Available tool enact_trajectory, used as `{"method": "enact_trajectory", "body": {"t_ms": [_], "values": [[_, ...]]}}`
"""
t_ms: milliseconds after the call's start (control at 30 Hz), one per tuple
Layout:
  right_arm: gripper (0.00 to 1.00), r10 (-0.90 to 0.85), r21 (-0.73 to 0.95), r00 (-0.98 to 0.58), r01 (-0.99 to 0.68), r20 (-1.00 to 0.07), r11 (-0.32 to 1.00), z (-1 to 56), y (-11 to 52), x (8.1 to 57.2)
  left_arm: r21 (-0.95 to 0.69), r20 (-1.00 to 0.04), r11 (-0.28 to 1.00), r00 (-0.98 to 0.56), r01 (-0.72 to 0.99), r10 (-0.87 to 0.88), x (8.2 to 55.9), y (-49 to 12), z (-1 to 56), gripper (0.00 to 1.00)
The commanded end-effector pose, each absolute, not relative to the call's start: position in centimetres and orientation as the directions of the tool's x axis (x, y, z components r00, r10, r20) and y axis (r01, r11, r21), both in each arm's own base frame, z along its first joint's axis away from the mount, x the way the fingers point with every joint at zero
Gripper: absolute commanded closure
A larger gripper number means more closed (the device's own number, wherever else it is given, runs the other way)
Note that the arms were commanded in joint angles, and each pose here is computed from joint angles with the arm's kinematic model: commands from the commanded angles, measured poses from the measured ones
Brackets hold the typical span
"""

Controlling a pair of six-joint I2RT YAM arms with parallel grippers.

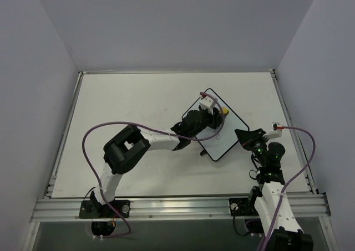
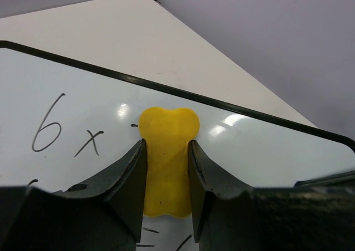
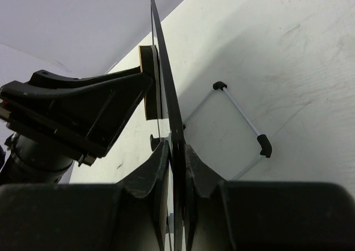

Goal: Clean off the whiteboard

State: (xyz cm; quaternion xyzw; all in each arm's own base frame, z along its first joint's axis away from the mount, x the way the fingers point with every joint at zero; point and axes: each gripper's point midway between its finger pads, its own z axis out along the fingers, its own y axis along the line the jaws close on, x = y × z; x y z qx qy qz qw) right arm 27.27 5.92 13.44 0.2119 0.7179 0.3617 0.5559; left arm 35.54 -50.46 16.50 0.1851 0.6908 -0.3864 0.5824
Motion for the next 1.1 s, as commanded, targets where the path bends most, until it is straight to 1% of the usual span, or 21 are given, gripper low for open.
{"method": "enact_trajectory", "body": {"t_ms": [0,600,933,1067], "values": [[1.0,0.642,0.691,-0.265,-0.175,-0.719,0.702,15.2,6.2,27.5,-0.3,-0.925,0.718,-0.377,0.629,-0.056,37.1,-48.2,9.0,0.98],[1.0,0.628,0.677,-0.26,-0.197,-0.734,0.71,15.8,6.5,27.2,-0.348,-0.885,0.79,-0.456,0.505,-0.098,43.8,-44.4,7.5,0.98],[1.0,0.619,0.667,-0.254,-0.207,-0.743,0.715,16.2,6.6,27.0,-0.363,-0.87,0.811,-0.48,0.459,-0.117,45.6,-43.1,6.8,0.98],[1.0,0.616,0.665,-0.259,-0.209,-0.744,0.717,16.2,6.7,27.0,-0.387,-0.868,0.787,-0.478,0.48,-0.135,45.7,-43.4,7.4,0.98]]}}
